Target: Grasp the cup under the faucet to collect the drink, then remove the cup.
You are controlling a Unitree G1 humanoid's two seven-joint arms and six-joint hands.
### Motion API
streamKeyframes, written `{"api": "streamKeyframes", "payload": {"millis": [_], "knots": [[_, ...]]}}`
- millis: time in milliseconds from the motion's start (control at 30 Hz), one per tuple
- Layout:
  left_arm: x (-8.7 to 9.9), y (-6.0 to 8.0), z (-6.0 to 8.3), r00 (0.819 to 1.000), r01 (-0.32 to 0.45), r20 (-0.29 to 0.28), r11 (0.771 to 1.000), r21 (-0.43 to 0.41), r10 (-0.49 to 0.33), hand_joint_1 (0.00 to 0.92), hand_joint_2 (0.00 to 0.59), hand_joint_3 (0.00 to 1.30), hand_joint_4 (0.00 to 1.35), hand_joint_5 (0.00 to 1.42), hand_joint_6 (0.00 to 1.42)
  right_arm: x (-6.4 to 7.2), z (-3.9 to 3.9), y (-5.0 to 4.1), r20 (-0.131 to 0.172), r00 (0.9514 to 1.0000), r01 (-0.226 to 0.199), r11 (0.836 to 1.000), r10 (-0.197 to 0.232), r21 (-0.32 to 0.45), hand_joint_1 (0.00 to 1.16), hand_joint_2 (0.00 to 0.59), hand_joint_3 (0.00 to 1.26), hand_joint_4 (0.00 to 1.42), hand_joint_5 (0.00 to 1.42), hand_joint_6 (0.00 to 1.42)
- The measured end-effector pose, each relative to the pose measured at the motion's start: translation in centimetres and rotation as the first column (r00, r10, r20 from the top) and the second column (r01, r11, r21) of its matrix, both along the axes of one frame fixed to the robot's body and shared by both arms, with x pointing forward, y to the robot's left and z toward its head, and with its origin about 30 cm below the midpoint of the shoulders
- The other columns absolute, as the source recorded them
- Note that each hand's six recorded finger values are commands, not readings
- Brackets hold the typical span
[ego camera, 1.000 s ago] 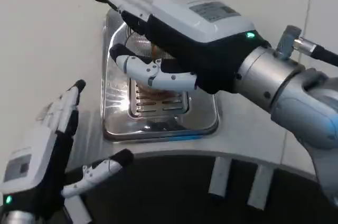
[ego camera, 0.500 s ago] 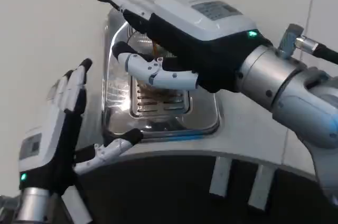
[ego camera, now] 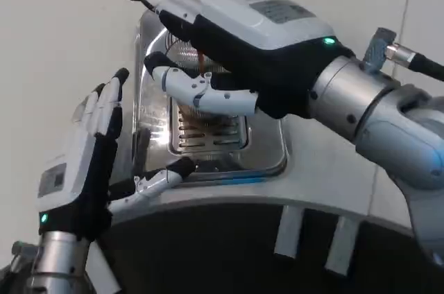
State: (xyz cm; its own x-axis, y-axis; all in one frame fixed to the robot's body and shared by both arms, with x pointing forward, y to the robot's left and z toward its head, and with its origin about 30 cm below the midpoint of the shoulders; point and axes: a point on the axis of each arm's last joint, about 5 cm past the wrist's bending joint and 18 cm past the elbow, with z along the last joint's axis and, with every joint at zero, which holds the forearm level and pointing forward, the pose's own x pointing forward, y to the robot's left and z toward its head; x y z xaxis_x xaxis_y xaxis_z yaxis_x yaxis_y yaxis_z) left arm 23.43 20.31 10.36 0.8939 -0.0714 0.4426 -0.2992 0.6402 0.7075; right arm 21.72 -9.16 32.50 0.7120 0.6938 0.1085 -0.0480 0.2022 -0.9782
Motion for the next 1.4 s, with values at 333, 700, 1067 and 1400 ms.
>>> {"api": "streamKeyframes", "payload": {"millis": [333,700,1067,1400], "knots": [[0.8,-0.5,0.2,1.000,0.027,0.000,1.000,0.005,-0.027,0.192,0.043,0.00,0.00,0.05,0.02,0.1,-0.48,-0.66,-0.041,0.9991,0.000,0.995,0.004,0.101,0.00,0.586,0.02,0.00,0.00,0.00],[1.0,-0.9,0.2,0.999,0.048,-0.001,0.999,0.010,-0.048,0.118,0.038,0.00,0.00,0.05,0.02,-2.1,-3.26,-5.43,-0.038,0.9757,0.209,0.862,-0.216,0.463,0.00,0.586,0.01,0.00,0.00,0.00],[1.5,-1.7,0.4,0.998,0.070,-0.002,0.998,0.011,-0.070,0.096,0.030,0.00,0.00,0.03,0.01,-6.0,-4.70,-8.94,-0.026,0.9312,0.342,0.847,-0.364,0.406,0.16,0.586,0.00,0.00,0.00,0.00],[2.4,-2.4,0.7,0.998,0.070,0.004,0.997,-0.010,-0.070,0.091,0.024,0.00,0.00,0.00,0.00,-9.2,-8.34,-10.48,0.009,0.9074,0.406,0.883,-0.420,0.235,0.47,0.479,0.00,0.00,0.00,0.00]]}}
